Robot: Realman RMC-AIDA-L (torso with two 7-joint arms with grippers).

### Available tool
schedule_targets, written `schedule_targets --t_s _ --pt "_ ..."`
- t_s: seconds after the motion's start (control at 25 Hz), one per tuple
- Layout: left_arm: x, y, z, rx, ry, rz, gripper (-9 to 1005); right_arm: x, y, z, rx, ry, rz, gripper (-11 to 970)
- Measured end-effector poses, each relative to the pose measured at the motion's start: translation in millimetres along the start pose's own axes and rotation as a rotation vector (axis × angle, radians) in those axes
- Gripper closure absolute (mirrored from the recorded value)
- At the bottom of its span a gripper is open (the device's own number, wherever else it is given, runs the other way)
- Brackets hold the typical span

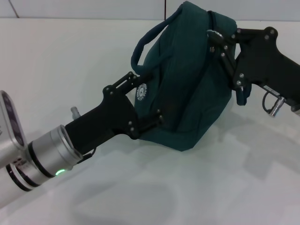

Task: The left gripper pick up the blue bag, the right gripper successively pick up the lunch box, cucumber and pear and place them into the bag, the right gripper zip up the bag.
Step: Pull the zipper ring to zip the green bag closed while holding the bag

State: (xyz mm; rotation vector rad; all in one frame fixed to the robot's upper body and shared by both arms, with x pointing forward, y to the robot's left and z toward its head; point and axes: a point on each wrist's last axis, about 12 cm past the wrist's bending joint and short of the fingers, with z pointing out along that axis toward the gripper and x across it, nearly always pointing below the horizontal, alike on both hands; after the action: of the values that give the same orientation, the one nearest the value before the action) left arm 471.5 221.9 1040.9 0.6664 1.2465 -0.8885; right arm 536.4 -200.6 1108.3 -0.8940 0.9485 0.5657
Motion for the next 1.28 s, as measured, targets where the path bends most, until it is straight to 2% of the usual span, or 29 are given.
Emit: schedule_targets --t_s 0.04,0.16,0.6,1.24,1.28 --pt "-1 0.3 1 0.005 -0.006 0.001 366 0 0.7 0 0.002 -0.002 -0.003 941" --pt "-3 2.5 6 0.009 -0.018 0.004 220 1 3.6 1 0.006 -0.002 -0.011 941" --pt "-6 8.3 13 0.005 -0.025 0.027 223 1 5.7 1 0.008 -0.001 -0.015 941" --pt "-3 8.9 14 0.004 0.001 0.065 307 2 8.6 0 -0.001 -0.005 -0.009 941" --pt "-3 8.9 14 0.004 0.001 0.070 386 2 8.9 1 -0.002 -0.005 -0.008 941"
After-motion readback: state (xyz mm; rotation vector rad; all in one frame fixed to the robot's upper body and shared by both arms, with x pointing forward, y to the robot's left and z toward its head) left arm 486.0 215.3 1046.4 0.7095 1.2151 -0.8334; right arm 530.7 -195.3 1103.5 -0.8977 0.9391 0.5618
